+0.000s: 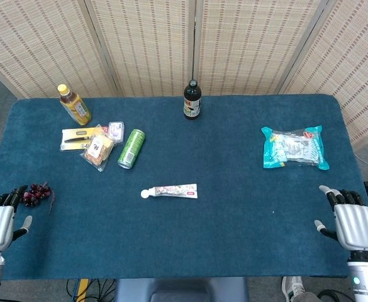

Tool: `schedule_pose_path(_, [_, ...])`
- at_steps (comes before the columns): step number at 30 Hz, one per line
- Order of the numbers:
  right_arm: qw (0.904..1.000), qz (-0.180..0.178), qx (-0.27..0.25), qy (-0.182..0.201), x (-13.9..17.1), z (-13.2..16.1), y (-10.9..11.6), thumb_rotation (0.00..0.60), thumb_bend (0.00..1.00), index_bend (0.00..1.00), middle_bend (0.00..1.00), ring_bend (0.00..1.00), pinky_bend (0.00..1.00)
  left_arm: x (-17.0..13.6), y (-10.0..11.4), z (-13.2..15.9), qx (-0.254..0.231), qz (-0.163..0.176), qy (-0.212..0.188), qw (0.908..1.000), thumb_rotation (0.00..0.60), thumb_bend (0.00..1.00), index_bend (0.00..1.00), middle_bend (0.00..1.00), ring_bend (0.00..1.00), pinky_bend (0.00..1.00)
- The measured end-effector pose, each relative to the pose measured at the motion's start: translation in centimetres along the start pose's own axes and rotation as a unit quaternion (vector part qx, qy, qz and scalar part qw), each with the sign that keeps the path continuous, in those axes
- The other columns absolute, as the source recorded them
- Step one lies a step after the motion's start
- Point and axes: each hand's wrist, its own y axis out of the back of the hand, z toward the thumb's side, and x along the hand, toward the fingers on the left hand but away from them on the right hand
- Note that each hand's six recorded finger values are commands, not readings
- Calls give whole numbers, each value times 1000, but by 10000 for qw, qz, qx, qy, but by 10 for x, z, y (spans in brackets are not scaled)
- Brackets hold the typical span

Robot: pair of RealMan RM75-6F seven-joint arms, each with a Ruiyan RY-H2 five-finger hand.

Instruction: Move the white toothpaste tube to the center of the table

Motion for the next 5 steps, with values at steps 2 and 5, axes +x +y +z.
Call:
schedule_pose_path(2, [10000, 19, 9, 12, 0, 0, -1, 600, 235, 217, 317, 242, 200, 1, 0, 1, -4, -5, -13, 10000, 600, 285, 144, 269, 250, 375])
schedule_pose_path(5, [10000, 54, 4, 32, -1, 2, -2, 600, 235, 217, 317, 246, 200, 4, 0, 1, -2, -10, -31, 10000, 600, 285, 144, 269, 250, 376])
